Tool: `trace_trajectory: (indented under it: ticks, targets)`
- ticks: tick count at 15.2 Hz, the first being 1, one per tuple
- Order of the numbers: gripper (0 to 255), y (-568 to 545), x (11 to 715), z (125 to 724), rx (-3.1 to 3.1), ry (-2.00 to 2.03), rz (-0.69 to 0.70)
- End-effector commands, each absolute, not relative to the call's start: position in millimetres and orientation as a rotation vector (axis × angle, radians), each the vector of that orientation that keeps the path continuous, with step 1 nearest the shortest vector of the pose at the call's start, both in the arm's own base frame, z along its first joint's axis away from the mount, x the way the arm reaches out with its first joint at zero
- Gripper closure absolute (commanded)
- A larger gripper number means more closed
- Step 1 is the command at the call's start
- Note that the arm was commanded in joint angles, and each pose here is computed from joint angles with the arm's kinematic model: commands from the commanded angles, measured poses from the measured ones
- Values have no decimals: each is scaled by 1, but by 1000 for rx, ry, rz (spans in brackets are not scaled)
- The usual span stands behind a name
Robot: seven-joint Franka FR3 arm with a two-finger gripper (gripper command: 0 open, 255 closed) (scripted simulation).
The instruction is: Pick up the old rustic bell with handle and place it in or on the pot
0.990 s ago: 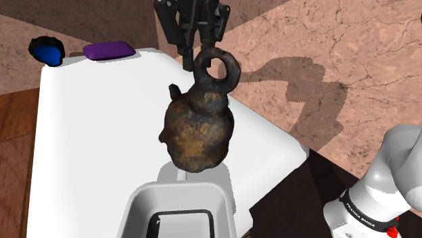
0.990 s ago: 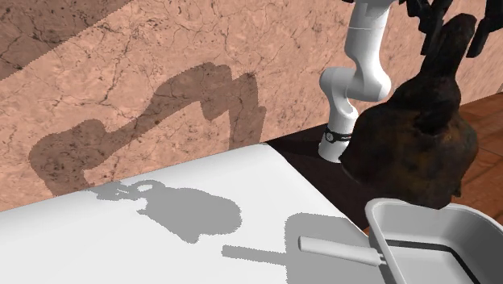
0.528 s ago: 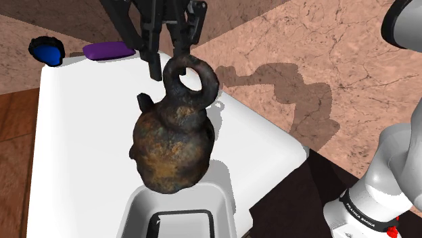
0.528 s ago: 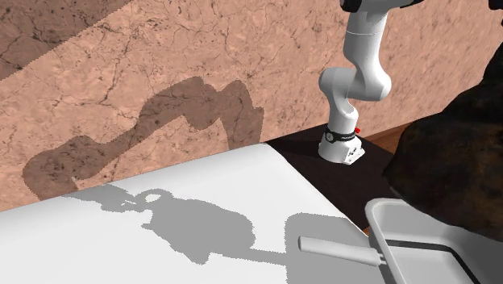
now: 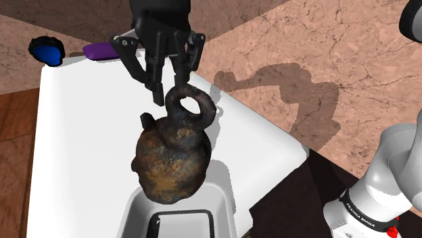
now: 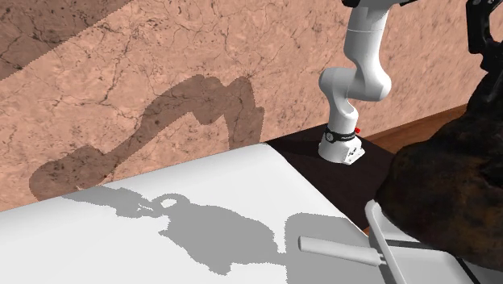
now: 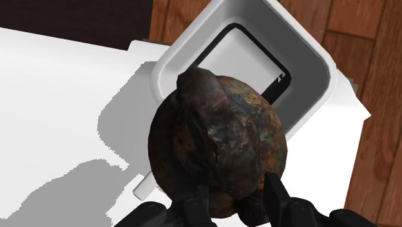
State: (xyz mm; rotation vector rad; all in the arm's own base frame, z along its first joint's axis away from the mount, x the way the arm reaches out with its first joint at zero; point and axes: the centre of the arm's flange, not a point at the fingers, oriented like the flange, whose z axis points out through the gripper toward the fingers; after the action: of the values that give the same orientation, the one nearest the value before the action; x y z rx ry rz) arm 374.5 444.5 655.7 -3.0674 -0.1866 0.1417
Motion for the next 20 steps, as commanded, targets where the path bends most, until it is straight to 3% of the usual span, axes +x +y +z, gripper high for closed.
trace_trajectory:
  ticks: [1, 20]
  targets:
    - [255, 444, 373, 647, -3065, -187, 138]
    - [255, 444, 373, 547, -3065, -187, 138]
